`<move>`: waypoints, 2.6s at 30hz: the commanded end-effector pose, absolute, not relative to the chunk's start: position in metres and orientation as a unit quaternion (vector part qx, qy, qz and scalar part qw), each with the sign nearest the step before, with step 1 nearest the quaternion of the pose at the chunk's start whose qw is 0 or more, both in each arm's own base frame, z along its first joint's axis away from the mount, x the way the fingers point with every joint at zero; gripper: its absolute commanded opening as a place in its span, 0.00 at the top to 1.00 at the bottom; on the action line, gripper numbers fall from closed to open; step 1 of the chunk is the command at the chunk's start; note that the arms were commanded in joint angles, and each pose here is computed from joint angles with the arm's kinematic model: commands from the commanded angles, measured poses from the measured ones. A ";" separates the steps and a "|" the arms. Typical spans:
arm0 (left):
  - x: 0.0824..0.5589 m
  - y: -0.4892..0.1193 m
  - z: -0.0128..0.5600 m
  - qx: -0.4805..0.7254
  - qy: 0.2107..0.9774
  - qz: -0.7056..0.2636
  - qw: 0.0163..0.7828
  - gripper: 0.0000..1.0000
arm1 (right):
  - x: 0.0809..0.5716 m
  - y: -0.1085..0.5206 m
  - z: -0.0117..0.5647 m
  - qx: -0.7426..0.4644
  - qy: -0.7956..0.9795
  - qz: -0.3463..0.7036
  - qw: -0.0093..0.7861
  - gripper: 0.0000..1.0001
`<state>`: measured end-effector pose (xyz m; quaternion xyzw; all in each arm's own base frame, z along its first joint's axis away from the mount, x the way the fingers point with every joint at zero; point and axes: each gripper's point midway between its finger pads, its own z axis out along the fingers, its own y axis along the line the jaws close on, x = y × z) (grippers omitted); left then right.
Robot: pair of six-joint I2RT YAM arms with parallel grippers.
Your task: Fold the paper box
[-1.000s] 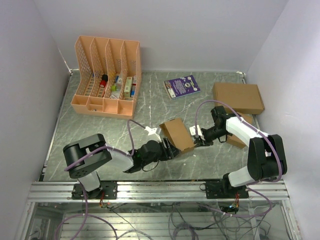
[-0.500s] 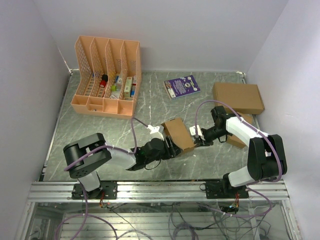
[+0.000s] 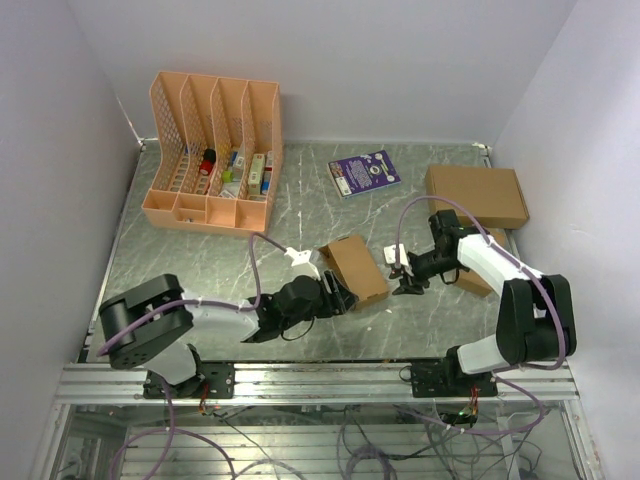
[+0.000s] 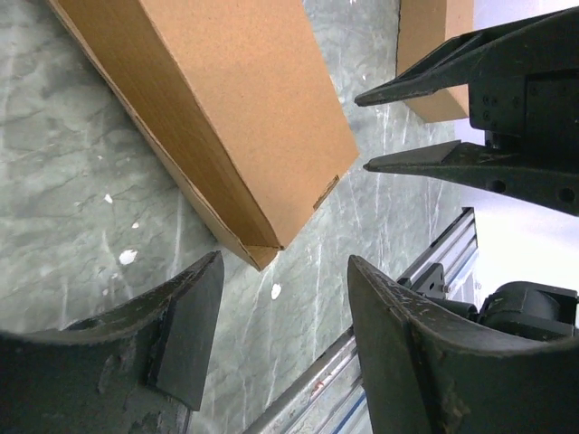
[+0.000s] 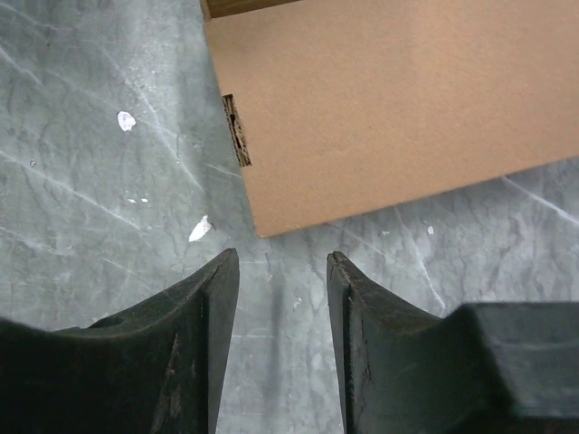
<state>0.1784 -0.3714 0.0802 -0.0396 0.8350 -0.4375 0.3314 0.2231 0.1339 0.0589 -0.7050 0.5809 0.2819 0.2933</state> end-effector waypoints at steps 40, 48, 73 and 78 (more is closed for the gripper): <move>0.321 -0.279 0.020 -0.056 0.883 -0.319 0.339 0.83 | 0.400 0.179 0.073 -0.268 0.880 0.193 0.341 0.94; 0.325 -0.295 0.017 -0.053 0.887 -0.317 0.331 0.83 | 0.390 0.194 0.057 -0.267 0.887 0.208 0.315 0.94; 0.331 -0.332 0.030 0.019 0.901 -0.283 0.329 0.84 | 0.370 0.230 0.053 -0.309 0.875 0.219 0.301 0.95; 0.330 -0.334 0.030 0.036 0.905 -0.270 0.327 0.85 | 0.366 0.235 0.055 -0.318 0.869 0.228 0.303 0.95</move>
